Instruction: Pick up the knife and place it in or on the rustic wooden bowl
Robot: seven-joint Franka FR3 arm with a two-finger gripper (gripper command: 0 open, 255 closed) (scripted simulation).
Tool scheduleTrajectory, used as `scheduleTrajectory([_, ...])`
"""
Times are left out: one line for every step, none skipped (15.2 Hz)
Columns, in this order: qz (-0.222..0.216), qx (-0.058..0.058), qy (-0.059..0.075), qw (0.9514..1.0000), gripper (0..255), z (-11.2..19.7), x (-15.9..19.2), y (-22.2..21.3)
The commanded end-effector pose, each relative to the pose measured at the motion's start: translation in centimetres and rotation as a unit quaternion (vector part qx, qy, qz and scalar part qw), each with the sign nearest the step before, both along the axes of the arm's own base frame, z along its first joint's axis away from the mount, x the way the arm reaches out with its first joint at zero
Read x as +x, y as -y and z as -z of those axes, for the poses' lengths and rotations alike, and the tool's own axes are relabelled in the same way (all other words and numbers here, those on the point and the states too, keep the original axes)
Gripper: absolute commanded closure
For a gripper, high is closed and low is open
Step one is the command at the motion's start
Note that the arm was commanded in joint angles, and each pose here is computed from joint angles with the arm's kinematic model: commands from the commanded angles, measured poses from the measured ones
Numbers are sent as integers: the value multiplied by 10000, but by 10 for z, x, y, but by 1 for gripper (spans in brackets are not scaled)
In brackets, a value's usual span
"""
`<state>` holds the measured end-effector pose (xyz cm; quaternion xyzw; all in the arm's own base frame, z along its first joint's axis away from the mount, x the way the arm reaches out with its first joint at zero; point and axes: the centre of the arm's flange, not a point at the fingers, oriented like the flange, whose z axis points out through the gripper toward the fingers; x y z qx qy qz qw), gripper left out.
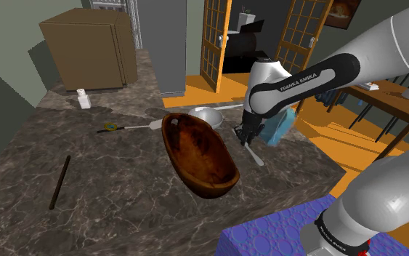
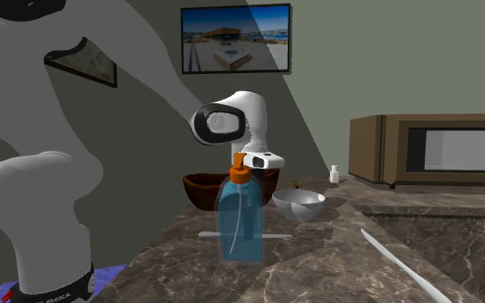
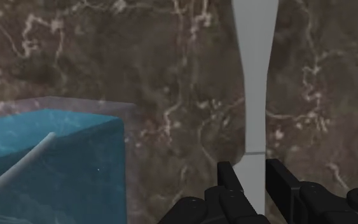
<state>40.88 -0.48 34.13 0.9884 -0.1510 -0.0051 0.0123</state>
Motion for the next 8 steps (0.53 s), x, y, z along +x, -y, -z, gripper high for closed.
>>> scheduleTrajectory([2,0,-4,10000,255,0,0,0])
scheduleTrajectory([2,0,-4,10000,255,0,0,0])
scheduleTrajectory([2,0,-4,10000,255,0,0,0])
scheduleTrajectory([2,0,-4,10000,255,0,0,0])
scheduleTrajectory([2,0,-4,10000,255,0,0,0])
scheduleTrajectory([2,0,-5,10000,255,1,0,0])
scheduleTrajectory([2,1,-5,10000,255,-4,-1,0])
scheduleTrajectory([2,0,-5,10000,255,-9,0,0])
